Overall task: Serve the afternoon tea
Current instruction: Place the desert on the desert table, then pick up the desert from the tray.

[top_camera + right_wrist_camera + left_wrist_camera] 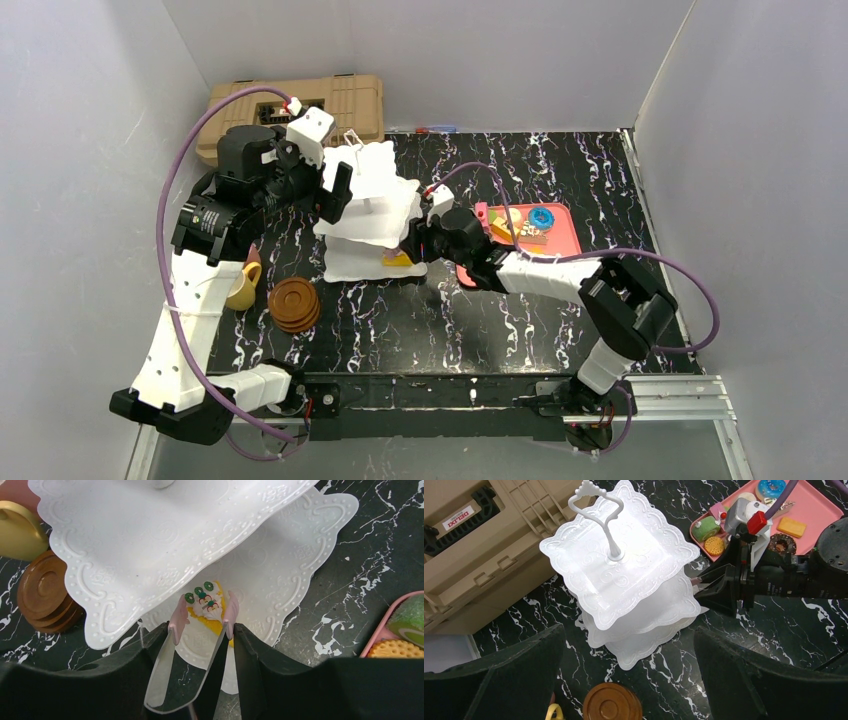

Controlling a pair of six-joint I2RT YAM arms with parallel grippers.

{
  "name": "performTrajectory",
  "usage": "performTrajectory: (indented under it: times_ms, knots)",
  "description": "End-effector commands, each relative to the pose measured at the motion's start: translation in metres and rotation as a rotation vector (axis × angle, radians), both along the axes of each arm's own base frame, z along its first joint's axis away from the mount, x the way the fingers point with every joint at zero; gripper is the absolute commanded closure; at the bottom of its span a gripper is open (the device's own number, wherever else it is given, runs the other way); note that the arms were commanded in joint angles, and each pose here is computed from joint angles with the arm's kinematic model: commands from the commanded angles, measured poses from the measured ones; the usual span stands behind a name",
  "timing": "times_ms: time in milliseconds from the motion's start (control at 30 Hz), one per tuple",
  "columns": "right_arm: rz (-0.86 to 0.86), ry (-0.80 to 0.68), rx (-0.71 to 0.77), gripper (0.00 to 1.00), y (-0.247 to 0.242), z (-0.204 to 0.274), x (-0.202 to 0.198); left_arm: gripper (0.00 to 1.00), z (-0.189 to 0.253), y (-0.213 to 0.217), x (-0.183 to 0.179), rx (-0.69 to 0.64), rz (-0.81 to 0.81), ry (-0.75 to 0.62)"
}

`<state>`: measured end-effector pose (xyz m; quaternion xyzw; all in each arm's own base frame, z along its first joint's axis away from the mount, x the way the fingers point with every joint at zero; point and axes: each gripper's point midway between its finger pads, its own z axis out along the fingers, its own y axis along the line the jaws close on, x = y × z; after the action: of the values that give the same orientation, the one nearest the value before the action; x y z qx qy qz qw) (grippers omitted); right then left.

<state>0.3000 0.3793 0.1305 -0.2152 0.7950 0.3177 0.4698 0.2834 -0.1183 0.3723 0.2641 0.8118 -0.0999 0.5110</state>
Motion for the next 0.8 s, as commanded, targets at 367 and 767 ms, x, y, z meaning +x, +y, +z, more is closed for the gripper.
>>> performTrajectory:
  times_ms: [367,767]
  knots:
    - [-0.081,-0.102,0.1,0.47,-0.036,0.075,0.004,0.02,0.017,0.004,-0.009,-0.011,-0.007,-0.046]
    - [-0.256,-0.068,0.004,0.48,-0.128,0.058,0.01,0.02,0.017,0.001,-0.01,-0.018,-0.02,-0.041]
